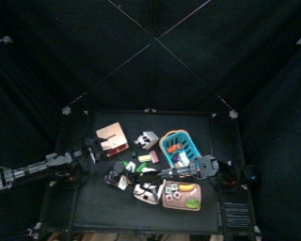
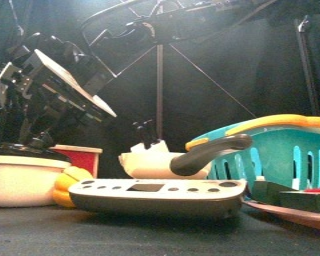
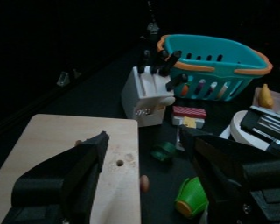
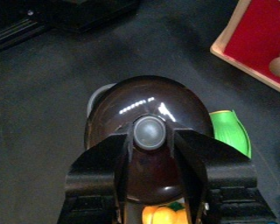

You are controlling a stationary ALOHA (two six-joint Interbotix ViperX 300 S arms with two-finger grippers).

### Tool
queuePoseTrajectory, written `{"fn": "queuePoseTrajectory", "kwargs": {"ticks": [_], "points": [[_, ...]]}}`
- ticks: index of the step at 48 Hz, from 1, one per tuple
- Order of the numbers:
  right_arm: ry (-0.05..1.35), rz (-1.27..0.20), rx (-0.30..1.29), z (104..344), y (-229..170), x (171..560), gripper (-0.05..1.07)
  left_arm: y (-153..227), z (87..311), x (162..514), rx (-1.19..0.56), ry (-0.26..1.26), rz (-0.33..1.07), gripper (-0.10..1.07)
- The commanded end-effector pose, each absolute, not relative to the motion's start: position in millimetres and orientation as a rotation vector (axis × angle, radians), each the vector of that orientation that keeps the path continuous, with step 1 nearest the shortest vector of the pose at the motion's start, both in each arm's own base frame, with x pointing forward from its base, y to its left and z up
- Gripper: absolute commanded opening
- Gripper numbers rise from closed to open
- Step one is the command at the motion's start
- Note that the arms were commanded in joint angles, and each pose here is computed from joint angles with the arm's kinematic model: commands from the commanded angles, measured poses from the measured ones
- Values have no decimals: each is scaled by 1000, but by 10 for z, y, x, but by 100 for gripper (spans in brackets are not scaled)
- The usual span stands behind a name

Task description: Place pot lid on pot

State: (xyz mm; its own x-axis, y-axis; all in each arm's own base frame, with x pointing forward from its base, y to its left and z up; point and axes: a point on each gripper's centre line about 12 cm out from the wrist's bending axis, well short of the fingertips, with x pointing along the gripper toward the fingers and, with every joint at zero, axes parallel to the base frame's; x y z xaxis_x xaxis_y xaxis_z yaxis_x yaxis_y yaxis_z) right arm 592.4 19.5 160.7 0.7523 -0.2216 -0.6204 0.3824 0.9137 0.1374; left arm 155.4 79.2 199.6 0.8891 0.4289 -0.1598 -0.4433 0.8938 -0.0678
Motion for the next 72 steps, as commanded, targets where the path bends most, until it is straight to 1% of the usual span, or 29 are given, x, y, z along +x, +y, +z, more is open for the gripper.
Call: {"fn": "queuePoseTrajectory", "kwargs": {"ticks": [1,23,27,39,41,46,60,72], "points": [[589,-325,274,1855,189,5954,60,798,2038,1572,-100,130,451,98],[588,-324,276,1852,190,5959,61,797,2041,1571,-100,129,451,98],[587,-323,276,1853,192,5960,65,797,2041,1571,-100,129,451,98],[581,-323,279,1884,192,5967,83,797,2041,1571,-98,129,451,98],[579,-321,280,1891,193,5970,84,797,2041,1571,-98,129,451,98],[562,-318,284,1968,194,5982,87,797,2041,1571,-98,129,451,98],[502,-304,284,2294,215,5980,87,797,2038,1572,-99,131,451,98],[524,-318,279,2319,161,5826,88,795,2038,1573,-99,131,449,98]]}}
